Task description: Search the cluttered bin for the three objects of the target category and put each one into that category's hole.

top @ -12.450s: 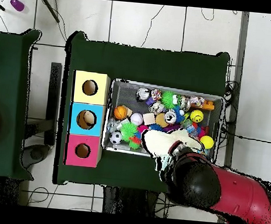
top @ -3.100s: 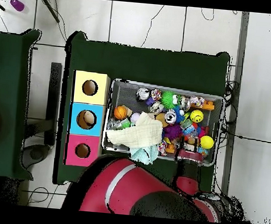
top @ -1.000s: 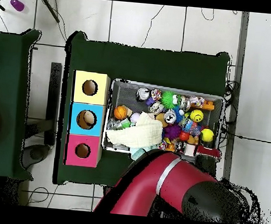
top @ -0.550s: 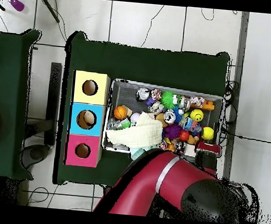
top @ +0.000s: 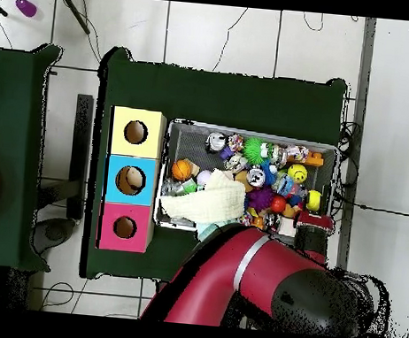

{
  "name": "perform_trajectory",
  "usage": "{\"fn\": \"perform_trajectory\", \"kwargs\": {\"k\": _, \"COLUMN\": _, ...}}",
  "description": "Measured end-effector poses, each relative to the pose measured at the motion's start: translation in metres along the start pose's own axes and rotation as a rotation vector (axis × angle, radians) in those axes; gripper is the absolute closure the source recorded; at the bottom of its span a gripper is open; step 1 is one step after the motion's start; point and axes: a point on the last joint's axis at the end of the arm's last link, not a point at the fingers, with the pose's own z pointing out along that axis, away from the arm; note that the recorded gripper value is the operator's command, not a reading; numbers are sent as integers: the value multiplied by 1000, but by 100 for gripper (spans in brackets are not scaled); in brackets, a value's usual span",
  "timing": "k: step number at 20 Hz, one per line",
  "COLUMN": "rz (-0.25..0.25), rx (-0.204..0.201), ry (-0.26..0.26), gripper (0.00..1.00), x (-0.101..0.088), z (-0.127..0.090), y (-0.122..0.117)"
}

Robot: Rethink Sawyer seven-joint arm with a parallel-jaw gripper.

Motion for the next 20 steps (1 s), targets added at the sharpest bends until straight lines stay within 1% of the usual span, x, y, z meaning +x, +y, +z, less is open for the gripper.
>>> {"fn": "perform_trajectory", "kwargs": {"k": 8, "rz": 0, "rx": 2, "ry": -2, "gripper": 100, "x": 0, "z": 1, "y": 0}}
{"fn": "perform_trajectory", "kwargs": {"k": 9, "rz": 1, "rx": 3, "ry": -3, "gripper": 0, "x": -1, "z": 2, "y": 0}}
{"fn": "perform_trajectory", "kwargs": {"k": 20, "rz": 5, "rx": 14, "ry": -4, "gripper": 0, "x": 1, "z": 4, "y": 2}}
